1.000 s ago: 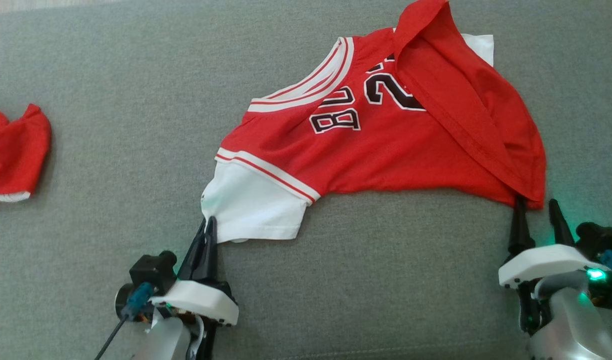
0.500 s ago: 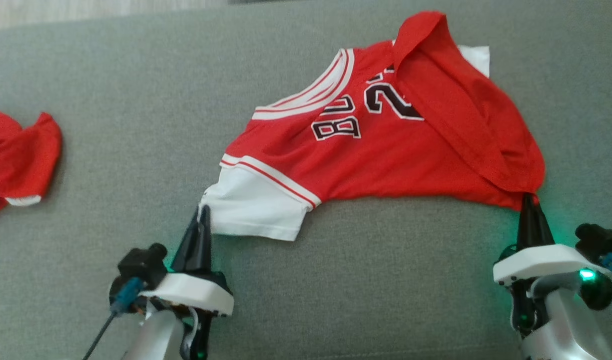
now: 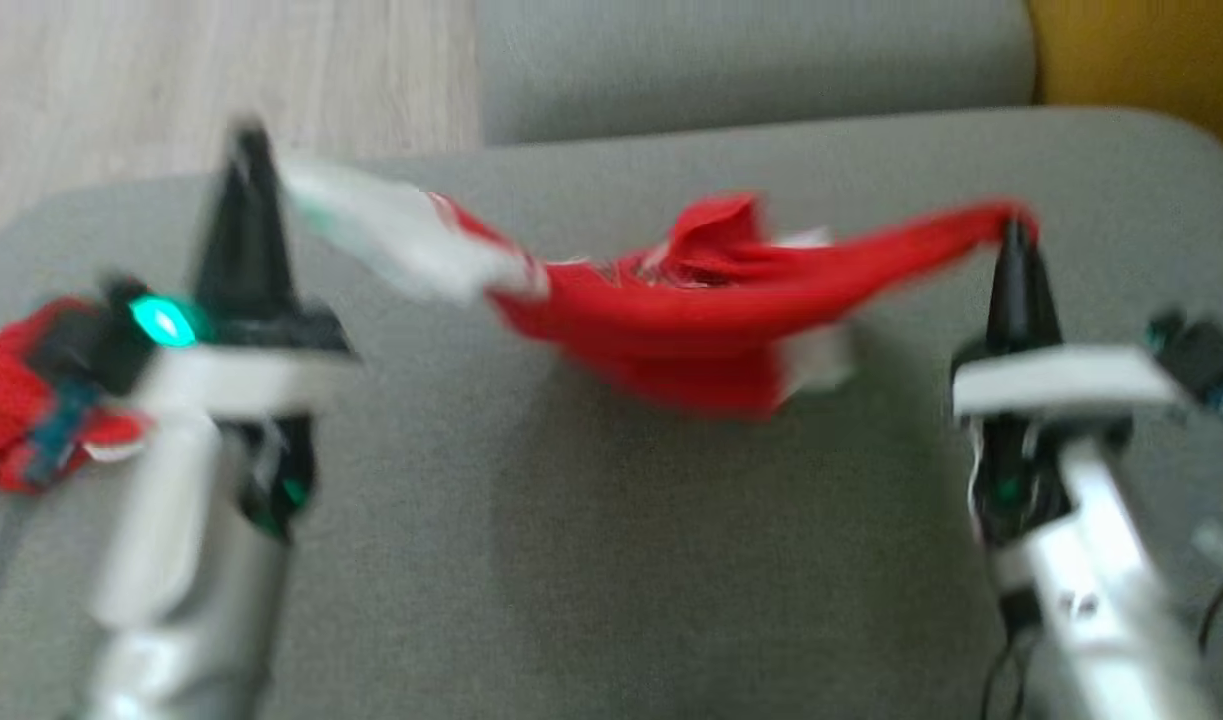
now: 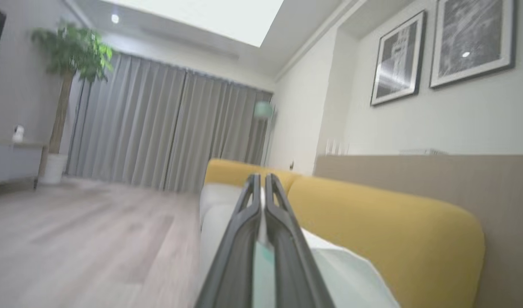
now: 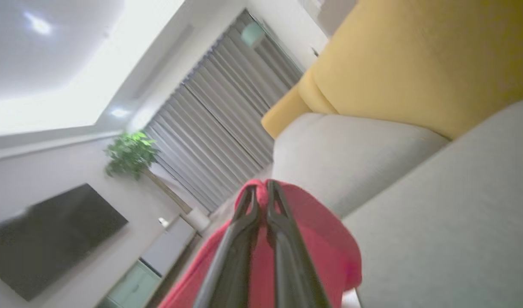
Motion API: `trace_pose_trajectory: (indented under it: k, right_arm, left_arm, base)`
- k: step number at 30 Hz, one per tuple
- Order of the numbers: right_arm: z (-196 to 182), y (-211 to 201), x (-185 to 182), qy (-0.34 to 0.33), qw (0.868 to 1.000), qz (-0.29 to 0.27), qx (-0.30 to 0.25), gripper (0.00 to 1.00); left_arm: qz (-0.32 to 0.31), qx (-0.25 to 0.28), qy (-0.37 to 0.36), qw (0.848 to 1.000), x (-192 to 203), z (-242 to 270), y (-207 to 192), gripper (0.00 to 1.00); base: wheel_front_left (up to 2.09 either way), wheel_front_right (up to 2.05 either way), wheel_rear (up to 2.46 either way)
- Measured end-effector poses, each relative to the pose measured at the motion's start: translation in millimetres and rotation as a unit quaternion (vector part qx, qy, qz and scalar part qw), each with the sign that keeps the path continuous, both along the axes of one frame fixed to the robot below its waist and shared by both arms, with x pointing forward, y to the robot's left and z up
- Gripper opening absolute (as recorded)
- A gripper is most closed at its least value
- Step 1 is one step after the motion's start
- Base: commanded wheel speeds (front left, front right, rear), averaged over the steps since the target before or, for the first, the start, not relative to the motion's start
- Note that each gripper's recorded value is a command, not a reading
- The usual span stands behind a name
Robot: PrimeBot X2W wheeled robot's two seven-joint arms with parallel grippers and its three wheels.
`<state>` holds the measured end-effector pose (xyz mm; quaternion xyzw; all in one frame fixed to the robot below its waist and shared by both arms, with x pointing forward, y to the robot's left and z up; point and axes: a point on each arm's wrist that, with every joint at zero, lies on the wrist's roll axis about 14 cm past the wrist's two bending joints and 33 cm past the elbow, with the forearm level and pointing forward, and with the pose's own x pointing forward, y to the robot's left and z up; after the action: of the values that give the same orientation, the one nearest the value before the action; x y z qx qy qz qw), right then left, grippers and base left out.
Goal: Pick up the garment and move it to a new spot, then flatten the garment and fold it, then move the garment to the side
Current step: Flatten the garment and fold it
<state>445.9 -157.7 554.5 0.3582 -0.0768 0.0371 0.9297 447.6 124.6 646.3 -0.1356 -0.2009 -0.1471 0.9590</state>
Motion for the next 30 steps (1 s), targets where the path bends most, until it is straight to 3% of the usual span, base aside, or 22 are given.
trace_pose_trajectory:
  k: [7,12,18,23,30]
  right_arm:
    - [128,6,17,-0.119,0.99,0.042,0.065,0.0]
    - [170,-3,23,-0.145,0.985,0.054,0.08,0.0]
    - [159,-4,46,-0.111,0.991,0.057,0.051,0.0]
    - [157,-9,88,-0.101,0.994,0.031,0.011,0.0]
    - [215,-14,135,-0.194,0.981,-0.022,-0.005,0.0]
  left_arm:
    - [0.006,0.045,-0.141,0.989,-12,128,10,0.0]
    - [0.011,0.063,-0.168,0.984,-16,174,14,0.0]
    - [0.024,0.072,-0.102,0.992,17,147,21,0.0]
    - [0.046,0.08,-0.038,0.995,66,101,31,0.0]
    - [0.09,0.095,-0.102,0.986,116,126,34,0.0]
  base:
    - [0.0,0.0,0.0]
    - [0.0,0.0,0.0]
    - [0.0,0.0,0.0]
    - [0.0,0.0,0.0]
    - [0.0,0.0,0.0]
